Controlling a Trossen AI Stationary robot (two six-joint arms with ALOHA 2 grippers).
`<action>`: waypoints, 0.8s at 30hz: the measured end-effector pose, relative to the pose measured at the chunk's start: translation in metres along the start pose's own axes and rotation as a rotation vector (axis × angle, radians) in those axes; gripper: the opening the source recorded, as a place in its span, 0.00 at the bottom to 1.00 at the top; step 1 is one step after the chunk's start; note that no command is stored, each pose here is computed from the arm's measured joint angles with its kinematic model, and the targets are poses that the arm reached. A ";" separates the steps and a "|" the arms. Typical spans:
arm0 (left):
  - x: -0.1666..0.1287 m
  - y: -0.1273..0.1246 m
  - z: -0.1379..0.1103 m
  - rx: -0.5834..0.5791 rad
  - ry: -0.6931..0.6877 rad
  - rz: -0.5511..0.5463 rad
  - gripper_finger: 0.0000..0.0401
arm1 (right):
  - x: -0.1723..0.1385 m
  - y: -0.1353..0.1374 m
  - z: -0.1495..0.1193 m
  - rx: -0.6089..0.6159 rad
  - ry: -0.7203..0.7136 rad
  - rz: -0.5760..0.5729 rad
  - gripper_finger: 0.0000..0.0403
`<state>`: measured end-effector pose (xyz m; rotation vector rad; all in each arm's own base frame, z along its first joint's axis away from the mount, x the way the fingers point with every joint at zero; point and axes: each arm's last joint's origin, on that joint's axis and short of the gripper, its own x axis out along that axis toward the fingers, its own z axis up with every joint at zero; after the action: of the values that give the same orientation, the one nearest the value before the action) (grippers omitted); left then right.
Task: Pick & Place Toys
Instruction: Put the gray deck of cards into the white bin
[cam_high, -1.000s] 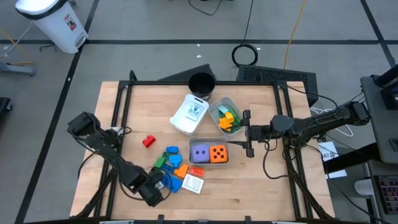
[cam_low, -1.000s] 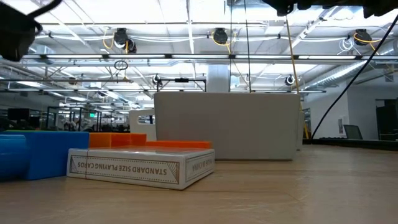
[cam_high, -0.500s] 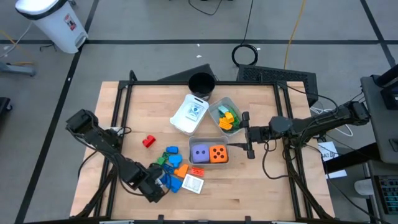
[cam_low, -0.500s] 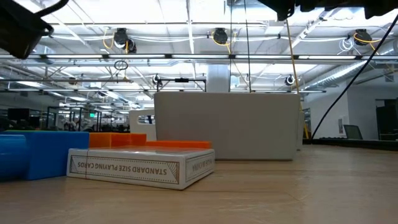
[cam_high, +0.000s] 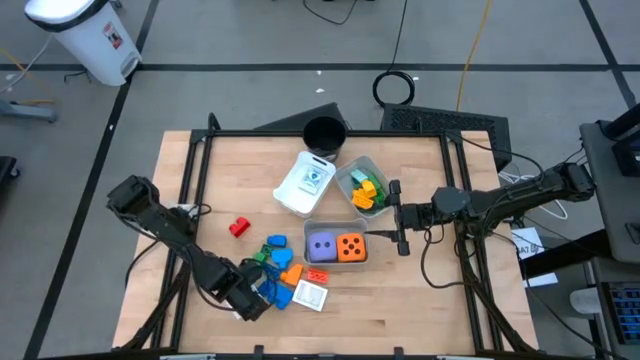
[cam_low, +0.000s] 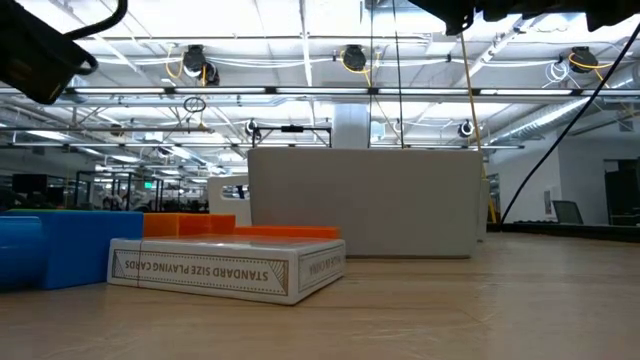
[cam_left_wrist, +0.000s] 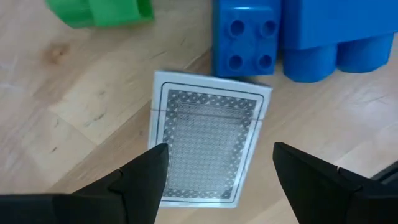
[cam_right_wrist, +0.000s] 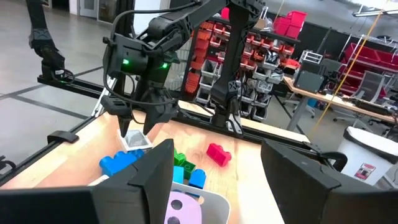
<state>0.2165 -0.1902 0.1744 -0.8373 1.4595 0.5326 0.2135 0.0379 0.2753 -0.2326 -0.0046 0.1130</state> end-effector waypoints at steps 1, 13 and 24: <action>0.000 0.000 0.000 -0.001 0.002 0.002 0.74 | 0.000 0.000 0.000 0.000 0.000 0.000 0.53; 0.014 0.002 -0.015 0.028 0.051 0.079 0.94 | 0.000 0.001 -0.003 0.009 0.027 0.007 0.53; 0.015 -0.006 -0.030 0.104 -0.047 -0.034 0.94 | 0.000 0.000 -0.002 0.009 0.021 0.005 0.53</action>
<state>0.2033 -0.2197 0.1633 -0.7618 1.4155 0.4444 0.2135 0.0379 0.2732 -0.2247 0.0174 0.1158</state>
